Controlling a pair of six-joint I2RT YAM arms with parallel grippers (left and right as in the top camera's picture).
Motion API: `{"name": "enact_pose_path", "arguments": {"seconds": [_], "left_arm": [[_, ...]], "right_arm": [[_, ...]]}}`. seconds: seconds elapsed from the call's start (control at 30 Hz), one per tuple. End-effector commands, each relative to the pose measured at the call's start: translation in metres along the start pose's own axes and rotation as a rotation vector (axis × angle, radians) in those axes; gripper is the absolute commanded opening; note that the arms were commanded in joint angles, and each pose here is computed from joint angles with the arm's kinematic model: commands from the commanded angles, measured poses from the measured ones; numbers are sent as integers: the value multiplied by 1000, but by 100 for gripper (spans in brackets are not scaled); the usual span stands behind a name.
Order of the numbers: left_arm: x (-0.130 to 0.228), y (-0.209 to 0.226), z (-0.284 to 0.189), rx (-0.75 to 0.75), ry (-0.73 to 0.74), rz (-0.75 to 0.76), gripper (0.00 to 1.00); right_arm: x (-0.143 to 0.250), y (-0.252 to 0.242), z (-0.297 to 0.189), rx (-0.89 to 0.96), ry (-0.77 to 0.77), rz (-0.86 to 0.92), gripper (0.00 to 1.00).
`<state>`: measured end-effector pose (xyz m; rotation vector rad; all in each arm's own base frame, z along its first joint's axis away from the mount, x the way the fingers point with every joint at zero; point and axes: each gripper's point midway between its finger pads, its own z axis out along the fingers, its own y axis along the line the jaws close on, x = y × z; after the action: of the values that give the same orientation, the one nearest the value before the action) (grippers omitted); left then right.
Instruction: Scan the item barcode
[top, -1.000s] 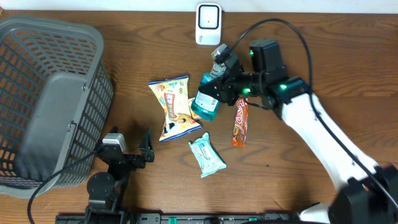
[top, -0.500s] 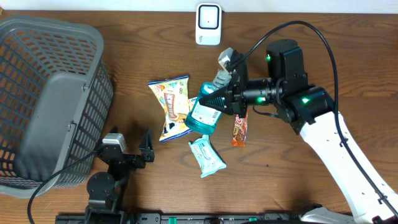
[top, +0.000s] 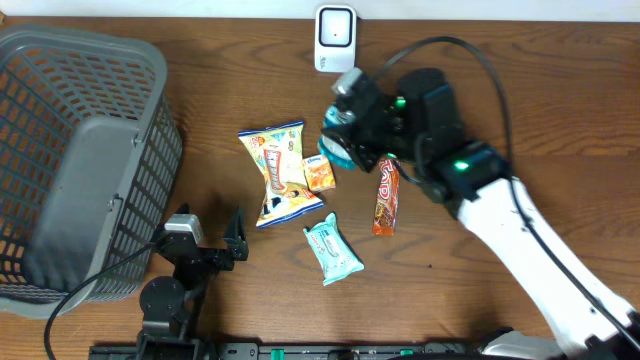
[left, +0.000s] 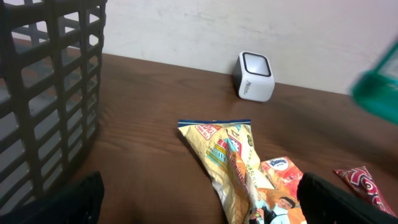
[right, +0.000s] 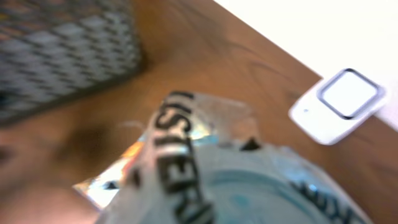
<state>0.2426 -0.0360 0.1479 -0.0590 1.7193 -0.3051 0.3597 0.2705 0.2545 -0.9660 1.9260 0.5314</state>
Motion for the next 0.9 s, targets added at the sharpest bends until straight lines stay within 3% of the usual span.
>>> {"name": "enact_pose_path", "arguments": {"seconds": [0.0, 0.33, 0.57, 0.87], "left_arm": [[16, 4, 2, -7, 40, -20, 98], [16, 4, 2, -7, 40, -20, 98], [16, 4, 2, -7, 40, -20, 98], [16, 4, 2, -7, 41, -20, 98]], "right_arm": [[14, -55, 25, 285, 80, -66, 15], [18, -112, 62, 544, 92, -213, 13], [-18, -146, 77, 685, 43, -338, 15], [-67, -205, 130, 888, 72, -468, 14]]}}
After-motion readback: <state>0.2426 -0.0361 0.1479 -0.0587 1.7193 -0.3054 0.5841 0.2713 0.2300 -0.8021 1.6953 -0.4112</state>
